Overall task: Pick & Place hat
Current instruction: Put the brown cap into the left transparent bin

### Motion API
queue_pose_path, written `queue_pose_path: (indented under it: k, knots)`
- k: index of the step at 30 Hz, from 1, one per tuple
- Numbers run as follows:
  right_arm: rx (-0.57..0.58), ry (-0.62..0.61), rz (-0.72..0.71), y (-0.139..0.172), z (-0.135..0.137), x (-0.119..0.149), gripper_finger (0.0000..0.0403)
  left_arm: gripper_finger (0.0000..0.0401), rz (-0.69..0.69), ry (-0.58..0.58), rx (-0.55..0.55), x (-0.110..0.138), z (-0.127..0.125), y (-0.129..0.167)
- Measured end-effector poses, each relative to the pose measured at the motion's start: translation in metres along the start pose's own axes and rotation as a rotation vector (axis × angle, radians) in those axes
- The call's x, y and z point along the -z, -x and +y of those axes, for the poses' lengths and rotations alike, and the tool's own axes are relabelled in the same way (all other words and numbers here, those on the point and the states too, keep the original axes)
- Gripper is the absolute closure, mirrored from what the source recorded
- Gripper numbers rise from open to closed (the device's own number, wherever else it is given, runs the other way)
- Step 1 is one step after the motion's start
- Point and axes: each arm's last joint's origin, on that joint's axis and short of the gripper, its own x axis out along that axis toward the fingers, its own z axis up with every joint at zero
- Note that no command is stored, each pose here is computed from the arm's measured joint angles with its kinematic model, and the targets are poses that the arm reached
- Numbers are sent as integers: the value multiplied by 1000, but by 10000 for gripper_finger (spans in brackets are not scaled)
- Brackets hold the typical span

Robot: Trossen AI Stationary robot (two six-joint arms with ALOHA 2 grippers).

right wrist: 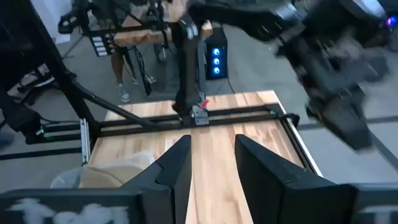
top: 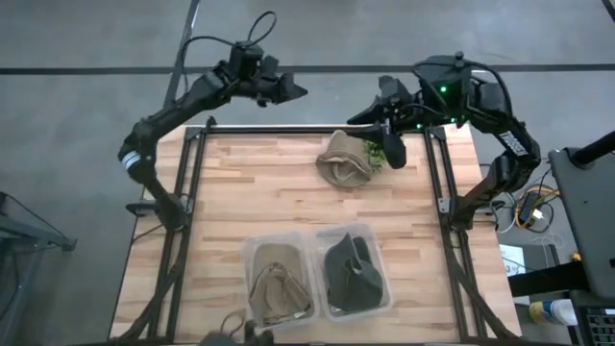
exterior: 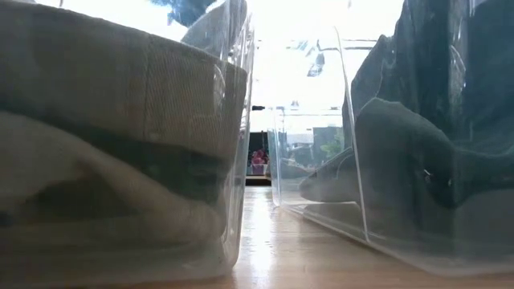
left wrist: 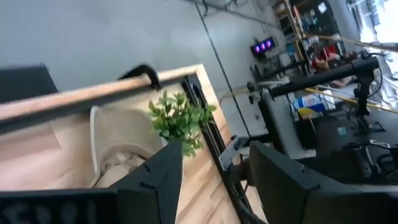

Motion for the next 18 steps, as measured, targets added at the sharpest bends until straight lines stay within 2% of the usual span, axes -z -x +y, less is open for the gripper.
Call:
queue_pose_path:
  k: [4, 7, 11, 18]
  knots:
    - [-12, 9, -16, -18, 4, 7, 296, 222, 83, 47, 12, -8, 28, -25]
    - [28, -11, -16, -37, 4, 20, 304, 222, 100, 63, -10, -11, 44, -40]
    - [15, -38, -82, -60, 4, 40, 315, 222, 130, 75, -29, -11, 60, -57]
    - [-7, -111, -251, -56, 1, 81, 332, 222, 170, 132, -75, -6, 85, -84]
